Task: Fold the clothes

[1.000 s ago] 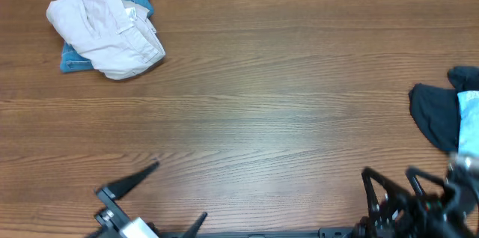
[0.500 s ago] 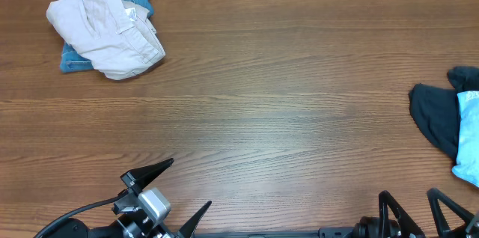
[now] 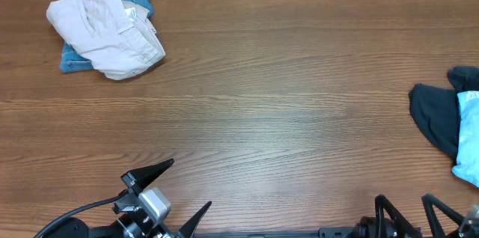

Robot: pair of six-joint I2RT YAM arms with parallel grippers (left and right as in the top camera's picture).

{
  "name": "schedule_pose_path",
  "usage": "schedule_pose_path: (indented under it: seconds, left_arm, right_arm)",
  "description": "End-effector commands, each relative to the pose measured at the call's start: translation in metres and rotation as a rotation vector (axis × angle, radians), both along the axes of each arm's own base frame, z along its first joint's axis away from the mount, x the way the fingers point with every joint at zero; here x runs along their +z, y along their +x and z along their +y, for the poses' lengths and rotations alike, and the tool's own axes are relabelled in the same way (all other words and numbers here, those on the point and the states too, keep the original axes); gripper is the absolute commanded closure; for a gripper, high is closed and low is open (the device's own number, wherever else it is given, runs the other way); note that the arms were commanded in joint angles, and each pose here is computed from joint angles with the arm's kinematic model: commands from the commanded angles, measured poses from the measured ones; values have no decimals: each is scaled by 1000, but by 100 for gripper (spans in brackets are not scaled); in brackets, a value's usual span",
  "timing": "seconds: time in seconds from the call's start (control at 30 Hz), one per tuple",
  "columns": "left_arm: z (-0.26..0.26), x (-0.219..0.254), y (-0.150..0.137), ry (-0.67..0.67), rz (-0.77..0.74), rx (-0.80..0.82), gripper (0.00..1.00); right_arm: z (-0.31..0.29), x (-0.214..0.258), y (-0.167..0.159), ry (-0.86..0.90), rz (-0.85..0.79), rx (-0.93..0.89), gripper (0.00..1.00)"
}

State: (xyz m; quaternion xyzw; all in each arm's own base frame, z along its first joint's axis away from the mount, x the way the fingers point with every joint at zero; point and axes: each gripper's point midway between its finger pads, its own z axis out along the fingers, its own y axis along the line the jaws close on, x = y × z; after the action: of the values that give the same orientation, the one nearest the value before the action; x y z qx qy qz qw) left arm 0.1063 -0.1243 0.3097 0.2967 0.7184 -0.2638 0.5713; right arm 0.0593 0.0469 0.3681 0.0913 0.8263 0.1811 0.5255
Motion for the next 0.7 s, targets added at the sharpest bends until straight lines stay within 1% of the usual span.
schedule_pose_path:
  seconds: [0.0, 0.13, 0.27, 0.33, 0.43, 0.53, 0.67]
  left_arm:
    - [-2, 0, -3, -15, 8, -17, 0]
    - [-2, 0, -3, -15, 8, -17, 0]
    - [-2, 0, -3, -15, 7, -17, 0]
    - [-2, 0, -3, -15, 8, -17, 0]
    - [-2, 0, -3, -15, 8, -17, 0]
    - [-2, 0, -3, -15, 8, -17, 0]
    - [-2, 0, -3, -15, 8, -17, 0]
  right_arm:
    - [-1, -11, -2, 7, 56, -12, 0]
    - [-1, -23, -9, 12, 114, -12, 0]
    - [-9, -21, -6, -19, 100, -50, 0]
    - [-13, -19, 1, -31, 84, -70, 0]
    - [-16, -21, 24, -33, 60, -68, 0]
    - [-18, -37, 48, -70, 30, -47, 0]
    - [-21, -64, 79, -96, -81, -35, 0]
